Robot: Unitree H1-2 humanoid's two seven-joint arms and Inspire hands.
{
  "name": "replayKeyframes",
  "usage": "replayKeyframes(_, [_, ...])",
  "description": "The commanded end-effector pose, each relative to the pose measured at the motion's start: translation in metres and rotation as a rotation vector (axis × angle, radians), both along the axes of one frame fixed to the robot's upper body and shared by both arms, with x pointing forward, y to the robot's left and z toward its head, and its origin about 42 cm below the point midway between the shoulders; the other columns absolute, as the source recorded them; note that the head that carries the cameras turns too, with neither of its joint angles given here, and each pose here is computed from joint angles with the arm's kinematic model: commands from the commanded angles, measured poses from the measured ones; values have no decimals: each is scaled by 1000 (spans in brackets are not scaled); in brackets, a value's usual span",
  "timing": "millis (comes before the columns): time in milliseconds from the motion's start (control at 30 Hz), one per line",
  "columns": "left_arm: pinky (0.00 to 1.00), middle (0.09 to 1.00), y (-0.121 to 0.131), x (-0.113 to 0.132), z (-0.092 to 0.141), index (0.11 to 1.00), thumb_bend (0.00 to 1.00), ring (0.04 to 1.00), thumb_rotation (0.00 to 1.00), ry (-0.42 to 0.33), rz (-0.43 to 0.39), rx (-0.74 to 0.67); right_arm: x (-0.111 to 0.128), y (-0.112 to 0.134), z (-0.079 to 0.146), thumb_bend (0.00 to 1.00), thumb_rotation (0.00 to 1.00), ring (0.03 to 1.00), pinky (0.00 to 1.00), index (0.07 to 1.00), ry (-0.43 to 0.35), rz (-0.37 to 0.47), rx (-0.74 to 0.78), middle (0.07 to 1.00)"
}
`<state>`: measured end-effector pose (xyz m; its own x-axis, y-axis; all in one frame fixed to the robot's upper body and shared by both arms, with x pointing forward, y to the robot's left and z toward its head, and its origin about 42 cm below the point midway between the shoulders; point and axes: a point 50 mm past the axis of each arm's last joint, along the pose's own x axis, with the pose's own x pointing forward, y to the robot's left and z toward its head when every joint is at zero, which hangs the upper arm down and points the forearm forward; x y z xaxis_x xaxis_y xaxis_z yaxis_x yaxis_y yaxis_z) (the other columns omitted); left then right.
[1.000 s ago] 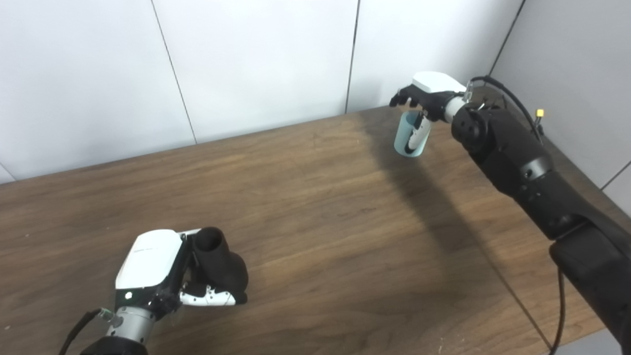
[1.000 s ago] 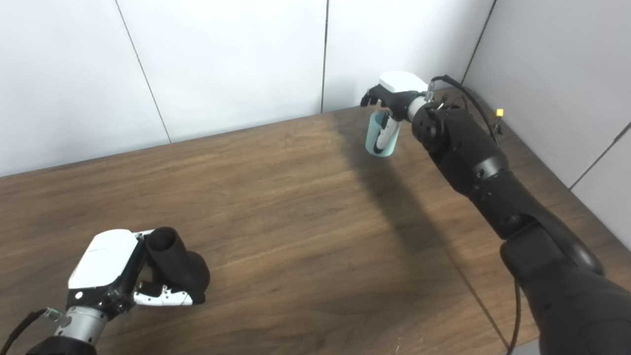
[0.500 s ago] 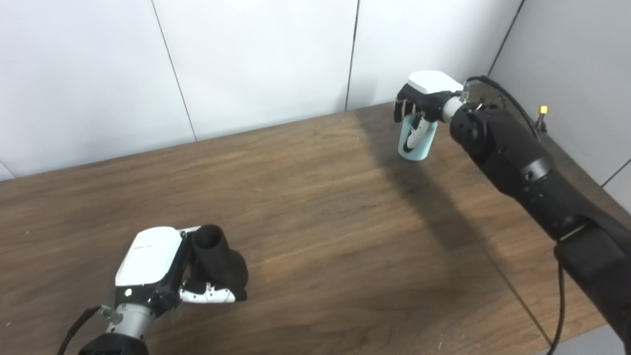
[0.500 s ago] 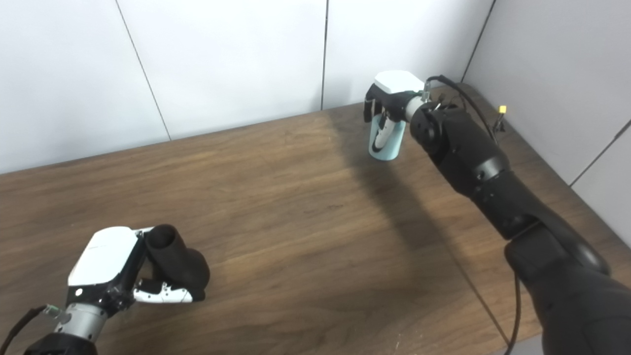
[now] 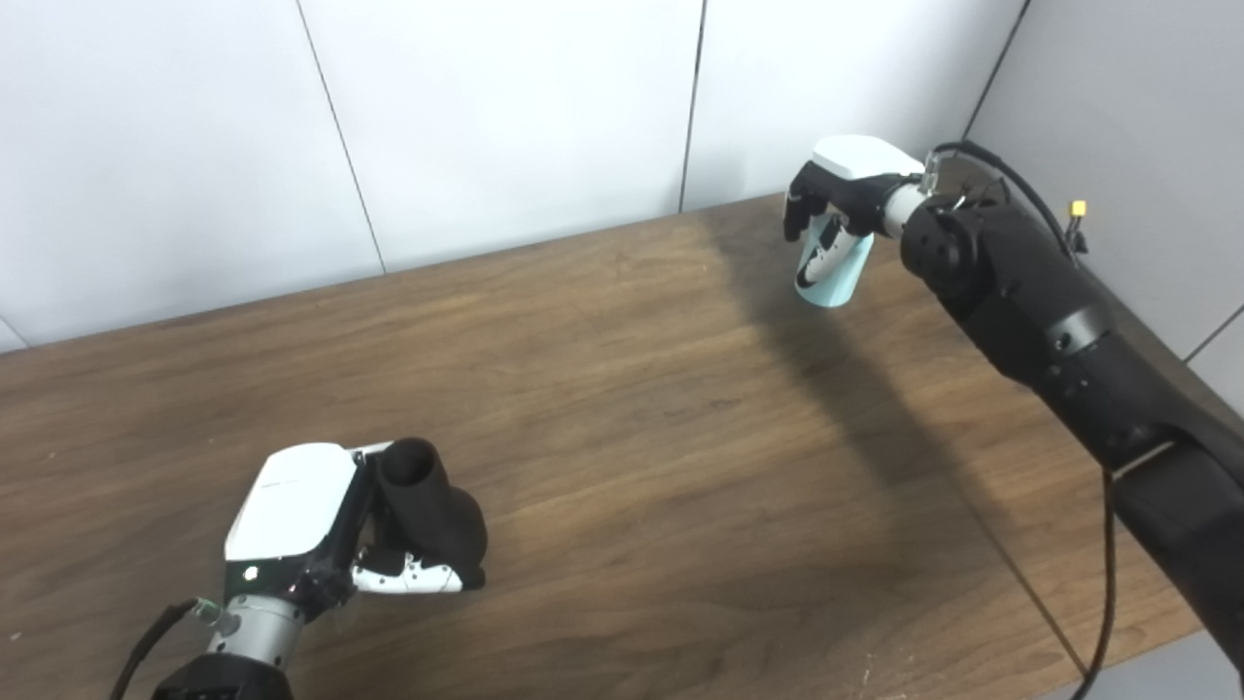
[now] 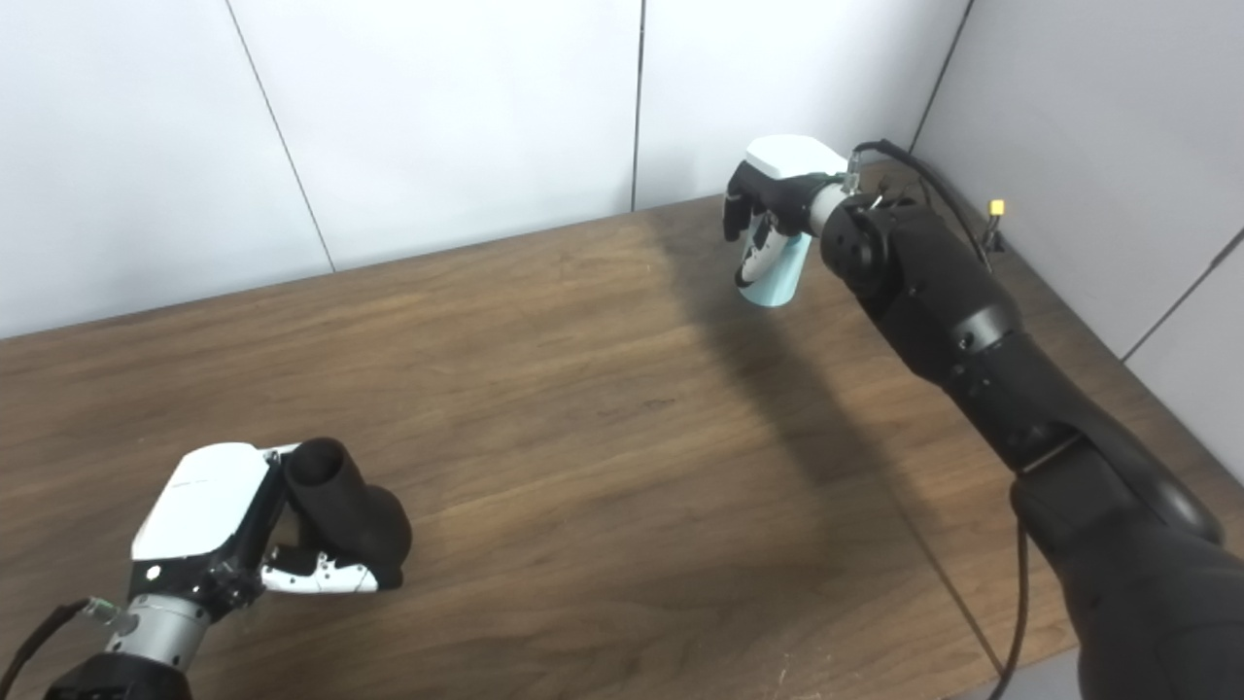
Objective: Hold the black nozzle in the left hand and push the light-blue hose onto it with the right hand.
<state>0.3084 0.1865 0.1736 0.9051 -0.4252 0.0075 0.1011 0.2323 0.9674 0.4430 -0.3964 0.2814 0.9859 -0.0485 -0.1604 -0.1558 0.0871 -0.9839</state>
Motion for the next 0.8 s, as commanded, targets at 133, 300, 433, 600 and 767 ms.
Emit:
replayKeyframes(133, [398,469,1,0,6,488,505,492,0,-30,-1,13,-2,5,42,528,0,442,431,484,-126,54,-22,469])
replayKeyframes(300, [400,472,0,0,6,486,505,495,0,-27,1,11,-6,14,48,521,0,420,449,496,-150,95,-14,481])
replayKeyframes(433, [411,473,1,1,6,485,504,499,0,-28,-1,9,-7,21,51,521,0,428,509,497,-155,94,-22,482])
replayKeyframes(600, [405,475,1,1,6,485,504,498,0,-26,-2,14,-8,28,55,518,0,396,422,511,-181,117,-35,479])
replayKeyframes(767, [408,479,0,0,6,481,504,500,0,-21,0,17,-10,29,60,518,0,406,454,515,-226,148,-18,485])
